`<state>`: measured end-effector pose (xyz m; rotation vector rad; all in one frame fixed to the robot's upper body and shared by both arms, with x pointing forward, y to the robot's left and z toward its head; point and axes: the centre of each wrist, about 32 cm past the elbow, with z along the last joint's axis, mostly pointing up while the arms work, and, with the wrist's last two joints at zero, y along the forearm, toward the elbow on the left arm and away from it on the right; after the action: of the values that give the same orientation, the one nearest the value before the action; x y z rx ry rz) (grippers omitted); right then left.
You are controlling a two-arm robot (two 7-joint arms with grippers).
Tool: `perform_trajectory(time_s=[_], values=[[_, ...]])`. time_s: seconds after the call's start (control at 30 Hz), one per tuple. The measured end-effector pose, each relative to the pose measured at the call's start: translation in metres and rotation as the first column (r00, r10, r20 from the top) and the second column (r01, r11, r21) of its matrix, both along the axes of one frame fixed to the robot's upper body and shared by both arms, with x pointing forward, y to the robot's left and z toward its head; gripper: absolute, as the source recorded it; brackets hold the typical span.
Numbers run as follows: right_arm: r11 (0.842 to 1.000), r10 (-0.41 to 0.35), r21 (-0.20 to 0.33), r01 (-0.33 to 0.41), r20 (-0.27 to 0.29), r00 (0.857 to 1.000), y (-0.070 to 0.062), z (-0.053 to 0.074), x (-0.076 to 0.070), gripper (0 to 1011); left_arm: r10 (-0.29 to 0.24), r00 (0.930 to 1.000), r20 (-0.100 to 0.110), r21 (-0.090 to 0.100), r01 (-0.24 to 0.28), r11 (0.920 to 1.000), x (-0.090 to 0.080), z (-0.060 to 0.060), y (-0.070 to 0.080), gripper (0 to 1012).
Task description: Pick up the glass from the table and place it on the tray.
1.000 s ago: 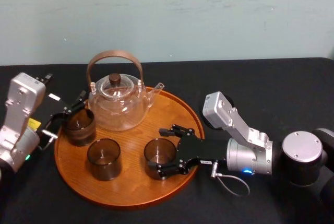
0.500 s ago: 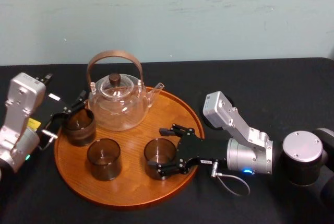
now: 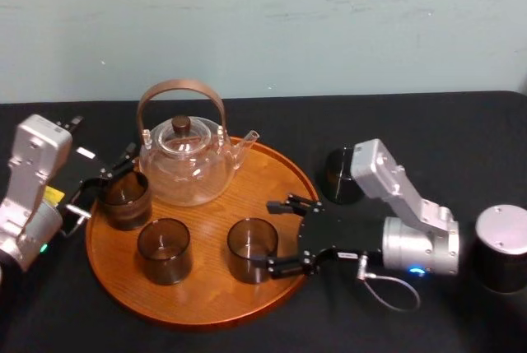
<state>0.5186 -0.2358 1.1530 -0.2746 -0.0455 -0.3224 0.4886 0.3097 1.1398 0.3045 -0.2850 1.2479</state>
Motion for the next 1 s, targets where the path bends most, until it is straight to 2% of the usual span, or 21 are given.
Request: perform_trajectory(time_s=[0.43, 0.53, 0.57, 0.6, 0.73, 0.83, 1.0], values=[[1.0, 0.012, 0.014, -0.012, 0.006, 1.0, -0.039, 0.014, -0.02, 1002, 0.0, 1.0, 0.0, 0.0, 0.0, 1.0, 0.0, 0.0, 0.0, 1001], [1.0, 0.013, 0.022, -0.013, 0.017, 1.0, -0.051, 0.019, -0.025, 1002, 0.0, 1.0, 0.0, 0.0, 0.0, 1.0, 0.0, 0.0, 0.0, 1001], [1.0, 0.008, 0.03, -0.009, 0.025, 1.0, -0.058, 0.021, -0.03, 1003, 0.0, 1.0, 0.0, 0.0, 0.0, 1.0, 0.0, 0.0, 0.0, 1001], [1.0, 0.008, 0.03, -0.009, 0.025, 1.0, -0.058, 0.021, -0.03, 1002, 0.0, 1.0, 0.0, 0.0, 0.0, 1.0, 0.0, 0.0, 0.0, 1001], [0.999, -0.024, 0.048, 0.021, 0.044, 0.999, -0.074, 0.027, -0.037, 1002, 0.0, 1.0, 0.0, 0.0, 0.0, 1.0, 0.0, 0.0, 0.0, 1002], [0.997, -0.056, 0.056, 0.053, 0.049, 0.997, -0.08, 0.028, -0.04, 1002, 0.0, 1.0, 0.0, 0.0, 0.0, 1.0, 0.0, 0.0, 0.0, 1001], [0.983, -0.172, 0.076, 0.168, 0.041, 0.984, -0.093, 0.028, -0.047, 1002, 0.0, 1.0, 0.0, 0.0, 0.0, 1.0, 0.0, 0.0, 0.0, 1002]])
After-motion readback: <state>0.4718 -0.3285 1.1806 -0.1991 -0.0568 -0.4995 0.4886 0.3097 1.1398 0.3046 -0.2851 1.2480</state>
